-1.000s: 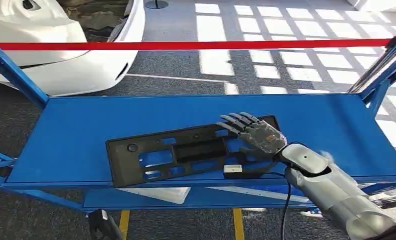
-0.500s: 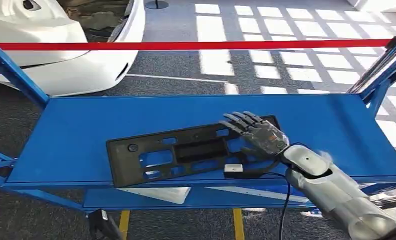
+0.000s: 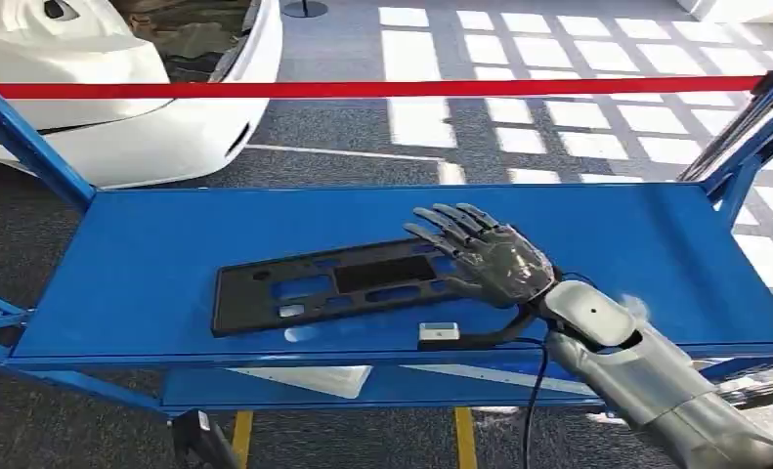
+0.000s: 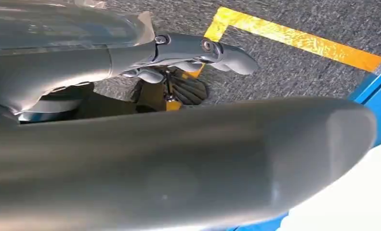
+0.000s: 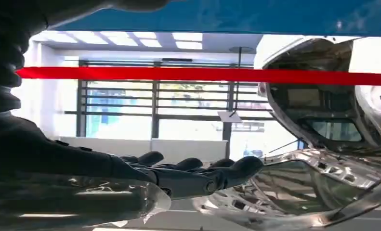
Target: Take the parts from the cabinet and place them on the table.
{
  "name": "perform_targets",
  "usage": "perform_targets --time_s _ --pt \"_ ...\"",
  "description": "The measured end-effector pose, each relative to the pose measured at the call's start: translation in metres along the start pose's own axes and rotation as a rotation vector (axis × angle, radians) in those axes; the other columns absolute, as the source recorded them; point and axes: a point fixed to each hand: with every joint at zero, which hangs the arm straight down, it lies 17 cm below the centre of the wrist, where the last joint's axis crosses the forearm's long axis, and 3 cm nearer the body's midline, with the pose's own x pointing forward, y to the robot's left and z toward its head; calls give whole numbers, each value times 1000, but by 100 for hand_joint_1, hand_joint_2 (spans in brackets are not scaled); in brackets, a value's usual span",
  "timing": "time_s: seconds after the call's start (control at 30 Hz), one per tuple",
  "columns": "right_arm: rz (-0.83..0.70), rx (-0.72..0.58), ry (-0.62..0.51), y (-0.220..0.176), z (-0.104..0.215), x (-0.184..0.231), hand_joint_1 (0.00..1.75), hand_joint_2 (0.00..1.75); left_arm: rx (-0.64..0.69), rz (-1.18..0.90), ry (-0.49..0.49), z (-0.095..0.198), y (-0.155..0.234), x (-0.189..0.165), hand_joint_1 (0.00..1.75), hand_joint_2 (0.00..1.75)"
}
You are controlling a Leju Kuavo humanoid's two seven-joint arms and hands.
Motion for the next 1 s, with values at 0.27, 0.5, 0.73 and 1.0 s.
perform_targets --time_s 0.27,0.5,0.73,1.0 --pt "-25 -31 -43 -17 -9 26 0 175 5 -2 3 0 2 -2 0 0" --pt "-81 36 -91 2 -5 48 0 175 5 -2 2 0 2 -2 0 0" --pt "-131 115 -116 27 14 56 0 175 19 -6 6 1 7 -5 0 0" --pt "-127 142 -117 35 29 55 0 175 25 -8 2 0 10 -5 0 0"
